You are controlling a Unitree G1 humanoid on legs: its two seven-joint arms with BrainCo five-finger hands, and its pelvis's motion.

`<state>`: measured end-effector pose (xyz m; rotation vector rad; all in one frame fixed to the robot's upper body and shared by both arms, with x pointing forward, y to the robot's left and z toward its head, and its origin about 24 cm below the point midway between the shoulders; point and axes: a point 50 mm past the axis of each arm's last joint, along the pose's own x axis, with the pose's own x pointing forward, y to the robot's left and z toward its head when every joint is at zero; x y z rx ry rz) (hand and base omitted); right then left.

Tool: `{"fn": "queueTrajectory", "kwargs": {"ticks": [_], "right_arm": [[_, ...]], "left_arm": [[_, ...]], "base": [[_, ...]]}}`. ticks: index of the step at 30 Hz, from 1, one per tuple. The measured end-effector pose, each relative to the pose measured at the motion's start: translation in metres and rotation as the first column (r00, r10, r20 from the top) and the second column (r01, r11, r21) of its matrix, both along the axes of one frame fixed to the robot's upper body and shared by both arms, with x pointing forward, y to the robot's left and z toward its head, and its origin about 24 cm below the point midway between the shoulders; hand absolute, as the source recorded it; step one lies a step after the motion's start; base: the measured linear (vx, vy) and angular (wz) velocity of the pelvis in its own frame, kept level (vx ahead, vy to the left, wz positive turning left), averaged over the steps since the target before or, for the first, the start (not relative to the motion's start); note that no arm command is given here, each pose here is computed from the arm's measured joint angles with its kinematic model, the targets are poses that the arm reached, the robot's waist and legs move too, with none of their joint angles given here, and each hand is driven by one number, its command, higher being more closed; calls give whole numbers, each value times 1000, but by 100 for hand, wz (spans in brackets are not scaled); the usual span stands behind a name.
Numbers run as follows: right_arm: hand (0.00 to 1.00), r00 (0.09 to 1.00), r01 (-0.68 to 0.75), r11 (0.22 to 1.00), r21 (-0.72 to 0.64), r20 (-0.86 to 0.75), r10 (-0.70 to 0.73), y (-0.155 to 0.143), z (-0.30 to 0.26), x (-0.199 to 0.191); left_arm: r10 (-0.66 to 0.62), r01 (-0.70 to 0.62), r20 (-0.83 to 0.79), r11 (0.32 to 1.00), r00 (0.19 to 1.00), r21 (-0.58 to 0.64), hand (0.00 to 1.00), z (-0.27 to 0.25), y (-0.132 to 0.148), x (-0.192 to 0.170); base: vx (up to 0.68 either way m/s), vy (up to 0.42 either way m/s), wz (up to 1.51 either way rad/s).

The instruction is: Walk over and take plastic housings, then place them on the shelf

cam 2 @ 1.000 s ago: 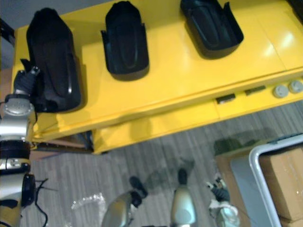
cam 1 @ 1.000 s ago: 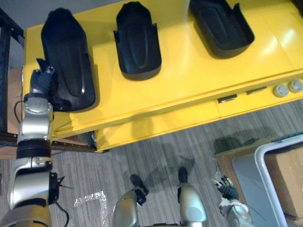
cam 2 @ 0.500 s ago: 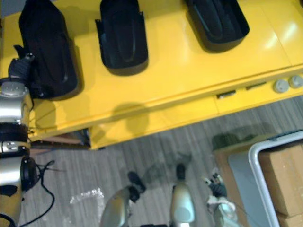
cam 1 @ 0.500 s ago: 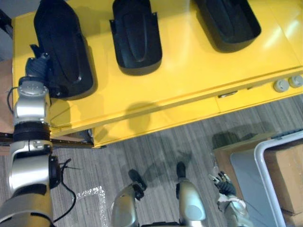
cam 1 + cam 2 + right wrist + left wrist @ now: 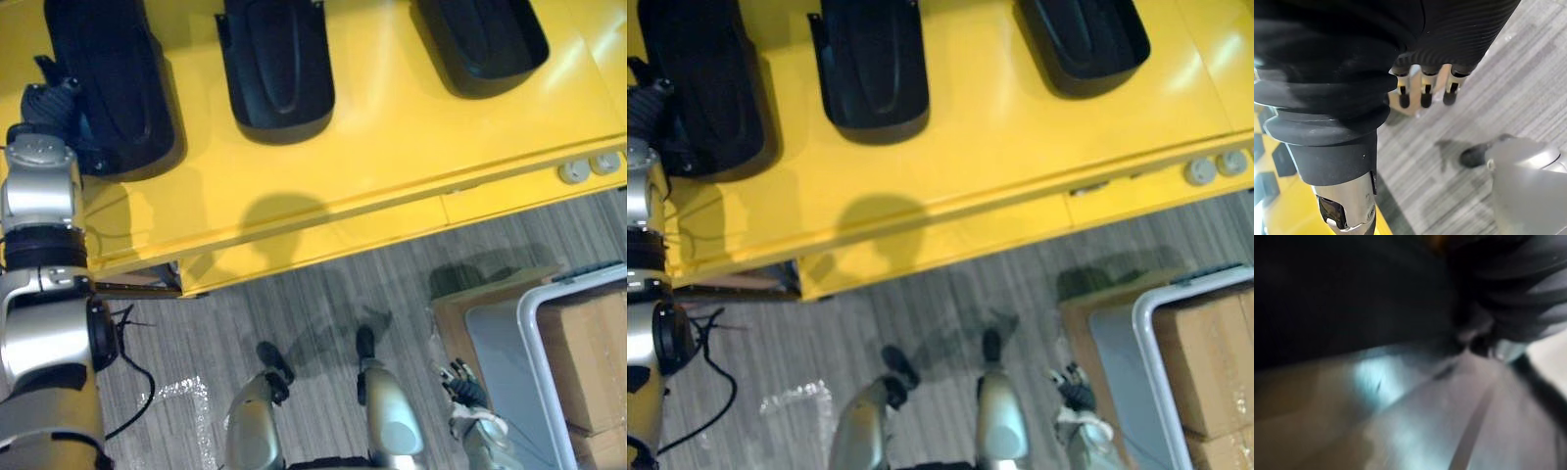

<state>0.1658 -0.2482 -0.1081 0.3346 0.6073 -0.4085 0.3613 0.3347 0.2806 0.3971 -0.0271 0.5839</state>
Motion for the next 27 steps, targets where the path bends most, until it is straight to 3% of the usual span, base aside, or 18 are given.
{"fn": "queueTrajectory", "kwargs": {"ticks": [11, 15, 18, 22, 27], "right_arm": [[0, 1000, 7, 1000, 8, 2, -7, 0, 0, -1], [0, 1000, 12, 1000, 4, -13, -12, -1, -3, -10], [0, 999, 18, 1000, 2, -33, -18, -2, -7, -21], [0, 998, 38, 999, -2, -53, -38, 0, -13, -35], [0, 991, 78, 997, 15, -108, -76, 4, -22, -48]], "left_arm": [[2, -2, 2, 1000, 1000, 7, 0, -4, 2, 0], [65, -65, 7, 998, 998, 16, 0, -13, 7, -3], [157, -158, 64, 987, 986, 10, 0, -12, 10, -6], [286, -296, 301, 955, 910, -13, 0, 13, 11, -20], [317, -354, 478, 935, 819, -12, 0, 31, 5, -30]], "base": [[0, 0, 0], [14, 8, -5], [0, 0, 0], [23, 6, 1], [66, 19, 4]]}}
